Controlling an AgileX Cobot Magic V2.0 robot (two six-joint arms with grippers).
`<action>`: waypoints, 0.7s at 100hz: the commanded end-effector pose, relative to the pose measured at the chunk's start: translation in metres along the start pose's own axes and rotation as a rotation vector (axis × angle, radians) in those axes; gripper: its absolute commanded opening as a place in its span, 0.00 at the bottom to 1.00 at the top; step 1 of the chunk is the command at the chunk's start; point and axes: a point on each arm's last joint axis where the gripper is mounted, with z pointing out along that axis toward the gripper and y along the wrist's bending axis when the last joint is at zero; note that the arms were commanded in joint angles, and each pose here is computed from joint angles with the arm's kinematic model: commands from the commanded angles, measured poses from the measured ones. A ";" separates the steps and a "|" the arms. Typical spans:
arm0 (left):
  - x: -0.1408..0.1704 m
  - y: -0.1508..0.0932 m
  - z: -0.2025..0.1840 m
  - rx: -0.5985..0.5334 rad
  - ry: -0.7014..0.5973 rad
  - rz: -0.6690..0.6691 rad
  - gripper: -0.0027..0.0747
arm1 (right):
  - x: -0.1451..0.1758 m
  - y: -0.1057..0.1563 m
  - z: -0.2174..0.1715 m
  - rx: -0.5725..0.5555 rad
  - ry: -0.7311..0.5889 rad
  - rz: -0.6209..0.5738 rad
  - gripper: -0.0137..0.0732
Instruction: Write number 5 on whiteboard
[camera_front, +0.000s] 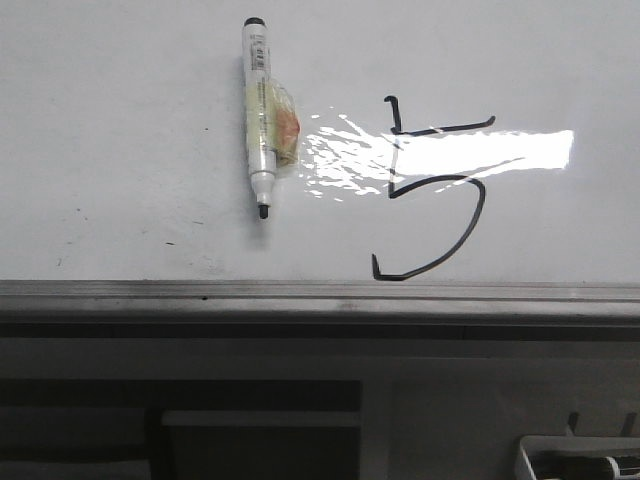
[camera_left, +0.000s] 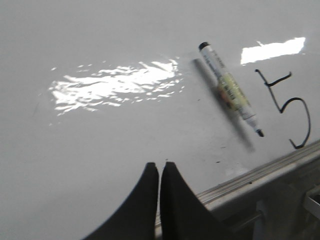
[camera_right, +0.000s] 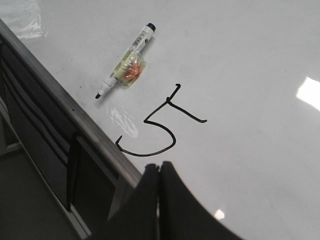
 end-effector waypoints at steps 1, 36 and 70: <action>-0.005 0.004 -0.006 -0.051 -0.104 -0.023 0.01 | -0.013 -0.004 -0.002 0.021 -0.086 -0.017 0.09; 0.023 0.008 -0.019 -0.180 0.134 -0.038 0.01 | -0.013 -0.004 -0.002 0.021 -0.086 -0.017 0.09; 0.024 0.011 -0.019 -0.227 0.141 -0.043 0.01 | -0.013 -0.004 -0.002 0.021 -0.086 -0.017 0.09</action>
